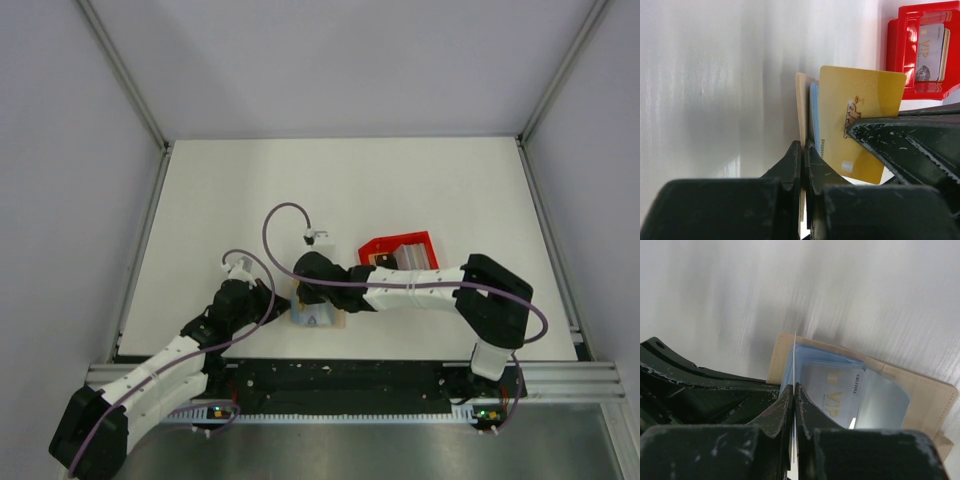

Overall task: Put the credit cards into the card holder
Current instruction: Turn over the card slot in the card holder.

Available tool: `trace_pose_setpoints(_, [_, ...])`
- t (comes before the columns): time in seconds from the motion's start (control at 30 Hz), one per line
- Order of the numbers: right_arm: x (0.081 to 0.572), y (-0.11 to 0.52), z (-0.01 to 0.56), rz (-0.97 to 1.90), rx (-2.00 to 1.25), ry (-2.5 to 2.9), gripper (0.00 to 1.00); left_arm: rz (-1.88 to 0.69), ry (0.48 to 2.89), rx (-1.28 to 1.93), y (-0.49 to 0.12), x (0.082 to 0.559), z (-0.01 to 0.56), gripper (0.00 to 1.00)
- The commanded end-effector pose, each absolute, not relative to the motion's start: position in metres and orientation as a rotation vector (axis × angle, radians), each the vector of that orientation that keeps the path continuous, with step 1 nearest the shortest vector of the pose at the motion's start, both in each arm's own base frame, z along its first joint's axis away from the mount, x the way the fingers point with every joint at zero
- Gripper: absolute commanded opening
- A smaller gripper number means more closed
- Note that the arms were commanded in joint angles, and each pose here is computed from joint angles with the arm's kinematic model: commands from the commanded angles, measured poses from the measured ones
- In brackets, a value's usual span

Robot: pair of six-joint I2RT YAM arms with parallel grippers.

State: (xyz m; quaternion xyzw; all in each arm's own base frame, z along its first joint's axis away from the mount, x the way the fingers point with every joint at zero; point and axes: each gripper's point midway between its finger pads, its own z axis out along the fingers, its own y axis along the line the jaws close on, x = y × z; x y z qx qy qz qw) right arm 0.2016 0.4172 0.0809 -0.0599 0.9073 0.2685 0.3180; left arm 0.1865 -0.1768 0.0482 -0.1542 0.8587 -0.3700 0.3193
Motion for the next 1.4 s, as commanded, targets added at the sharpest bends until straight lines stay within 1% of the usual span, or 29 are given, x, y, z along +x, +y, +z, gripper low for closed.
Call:
trace_pose_setpoints(0.0, [0.192,0.426,0.083,0.602,-0.191,2.399,0.00,-1.029,2.181,-0.365,-0.185,0.195,0.069,0.00])
trace_pose_setpoints(0.23, [0.183,0.428,0.094,0.431,-0.261,2.349,0.00,-1.066,2.167,-0.372,-0.188,0.194,0.075,0.00])
trace_pose_setpoints(0.4, [0.176,0.437,0.110,0.521,-0.230,2.360,0.00,-1.060,2.156,-0.382,-0.186,0.195,0.077,0.00])
trace_pose_setpoints(0.7, [0.170,0.445,0.101,0.535,-0.251,2.381,0.00,-1.072,2.156,-0.387,-0.187,0.194,0.077,0.00])
trace_pose_setpoints(0.93, [0.171,0.439,0.091,0.353,-0.305,2.377,0.00,-1.106,2.122,-0.379,-0.190,0.195,0.089,0.00])
trace_pose_setpoints(1.37, [0.184,0.406,0.103,0.185,-0.300,2.309,0.00,-1.087,2.128,-0.357,-0.188,0.193,0.088,0.00])
